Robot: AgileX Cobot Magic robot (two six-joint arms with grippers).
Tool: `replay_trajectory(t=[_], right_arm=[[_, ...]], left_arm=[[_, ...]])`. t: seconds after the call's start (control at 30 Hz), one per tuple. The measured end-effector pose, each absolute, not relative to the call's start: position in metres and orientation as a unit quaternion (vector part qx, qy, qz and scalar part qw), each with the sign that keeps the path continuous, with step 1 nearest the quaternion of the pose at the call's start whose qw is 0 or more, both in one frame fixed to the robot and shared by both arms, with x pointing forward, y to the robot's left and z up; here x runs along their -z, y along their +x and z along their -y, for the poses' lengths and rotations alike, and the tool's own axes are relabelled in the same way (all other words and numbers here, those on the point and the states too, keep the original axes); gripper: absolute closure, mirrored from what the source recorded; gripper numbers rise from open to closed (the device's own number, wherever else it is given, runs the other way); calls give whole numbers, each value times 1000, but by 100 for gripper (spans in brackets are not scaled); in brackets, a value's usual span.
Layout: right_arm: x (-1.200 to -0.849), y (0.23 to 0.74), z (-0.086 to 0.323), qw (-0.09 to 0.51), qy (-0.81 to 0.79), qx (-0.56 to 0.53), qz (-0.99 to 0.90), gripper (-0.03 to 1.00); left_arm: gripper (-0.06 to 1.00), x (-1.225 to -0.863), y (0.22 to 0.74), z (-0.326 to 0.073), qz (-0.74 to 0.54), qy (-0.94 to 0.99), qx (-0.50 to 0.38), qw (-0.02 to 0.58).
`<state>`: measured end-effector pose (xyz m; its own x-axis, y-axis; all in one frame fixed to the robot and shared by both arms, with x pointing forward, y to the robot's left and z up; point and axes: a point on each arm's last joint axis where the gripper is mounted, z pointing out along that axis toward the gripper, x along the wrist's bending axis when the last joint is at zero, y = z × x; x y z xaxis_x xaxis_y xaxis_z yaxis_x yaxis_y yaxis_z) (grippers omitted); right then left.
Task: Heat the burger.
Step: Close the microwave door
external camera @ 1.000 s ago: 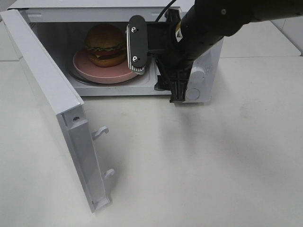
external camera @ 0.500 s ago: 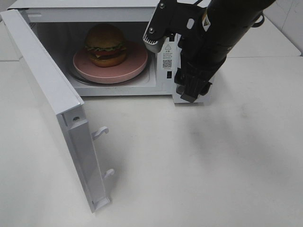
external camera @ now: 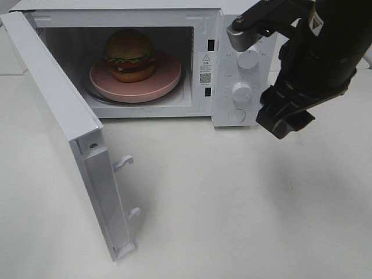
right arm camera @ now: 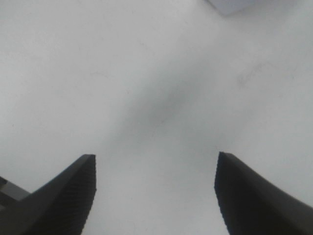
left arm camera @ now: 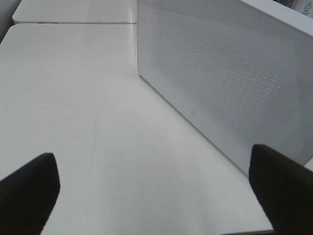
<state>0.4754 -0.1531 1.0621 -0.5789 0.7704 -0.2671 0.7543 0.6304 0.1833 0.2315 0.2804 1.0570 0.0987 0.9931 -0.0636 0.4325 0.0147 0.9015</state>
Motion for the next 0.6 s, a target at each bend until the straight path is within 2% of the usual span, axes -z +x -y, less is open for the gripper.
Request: replay_trajectory(t=[0.37,0.6], right_arm=[[-1082,454,164,144,459,-40,-876,29],[-1076,430,180,133,470,-47,-871,29]], left_arm=[[-3,-1057,232,-280,-580,615,-339,414],[-3,-1057,232,-280,-580,615,-339,414]])
